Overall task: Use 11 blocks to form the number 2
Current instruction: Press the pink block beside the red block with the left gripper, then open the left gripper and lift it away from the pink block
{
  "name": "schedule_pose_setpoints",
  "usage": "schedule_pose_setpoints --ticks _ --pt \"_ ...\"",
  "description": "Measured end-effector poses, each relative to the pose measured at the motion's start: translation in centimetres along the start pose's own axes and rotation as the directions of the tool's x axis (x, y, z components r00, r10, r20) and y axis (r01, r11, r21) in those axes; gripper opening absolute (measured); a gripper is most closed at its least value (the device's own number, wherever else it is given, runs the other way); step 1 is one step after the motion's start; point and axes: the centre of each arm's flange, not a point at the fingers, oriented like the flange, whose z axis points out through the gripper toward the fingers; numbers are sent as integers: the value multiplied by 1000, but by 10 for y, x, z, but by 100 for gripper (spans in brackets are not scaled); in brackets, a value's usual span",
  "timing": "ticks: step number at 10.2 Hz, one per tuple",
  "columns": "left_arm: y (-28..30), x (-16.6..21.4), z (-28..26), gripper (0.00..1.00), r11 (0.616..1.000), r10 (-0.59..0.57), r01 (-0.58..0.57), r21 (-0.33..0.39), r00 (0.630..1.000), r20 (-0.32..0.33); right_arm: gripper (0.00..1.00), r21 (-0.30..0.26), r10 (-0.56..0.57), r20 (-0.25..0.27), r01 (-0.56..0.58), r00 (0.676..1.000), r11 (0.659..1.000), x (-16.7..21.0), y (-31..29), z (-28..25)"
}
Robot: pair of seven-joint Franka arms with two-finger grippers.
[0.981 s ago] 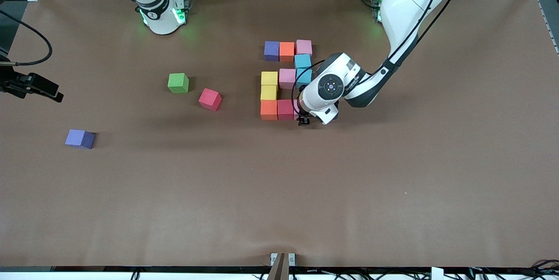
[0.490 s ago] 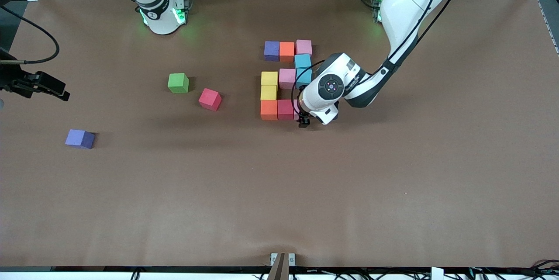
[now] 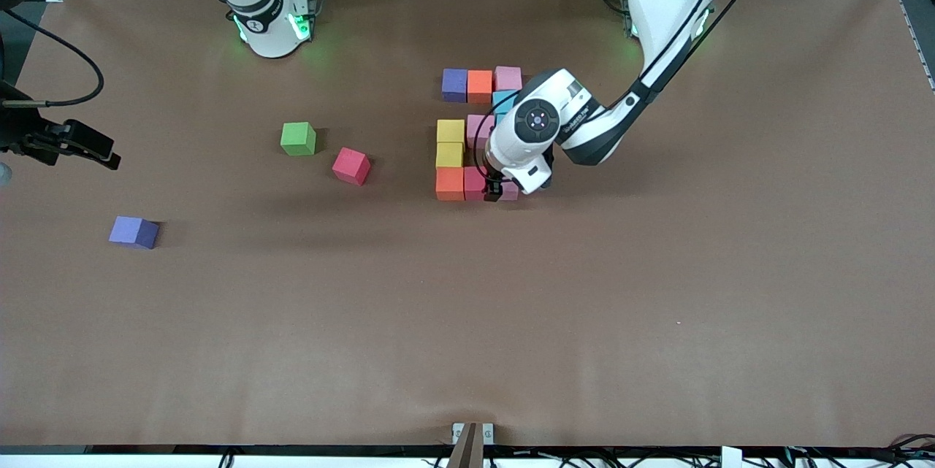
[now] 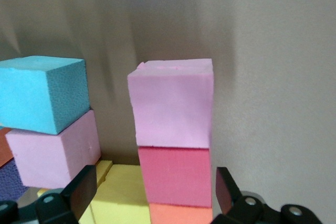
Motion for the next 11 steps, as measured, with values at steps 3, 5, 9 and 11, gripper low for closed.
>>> schedule_pose_setpoints --ticks 3,5,9,11 --pt "-3 -8 -46 100 996 78 -79 -51 997 -17 100 -1 -2 1 2 1000 1000 3 -2 4" --pt "-5 -7 -84 100 979 183 -187 -82 982 -55 100 0 -9 -9 9 1000 1000 4 -6 2" --pt "14 14 -139 100 901 368 -397 -172 913 -178 100 0 -13 -14 13 1000 1000 4 -8 0" --pt "33 33 -156 100 854 455 -489 -175 867 -203 100 1 -17 -21 17 1000 1000 4 -10 -3"
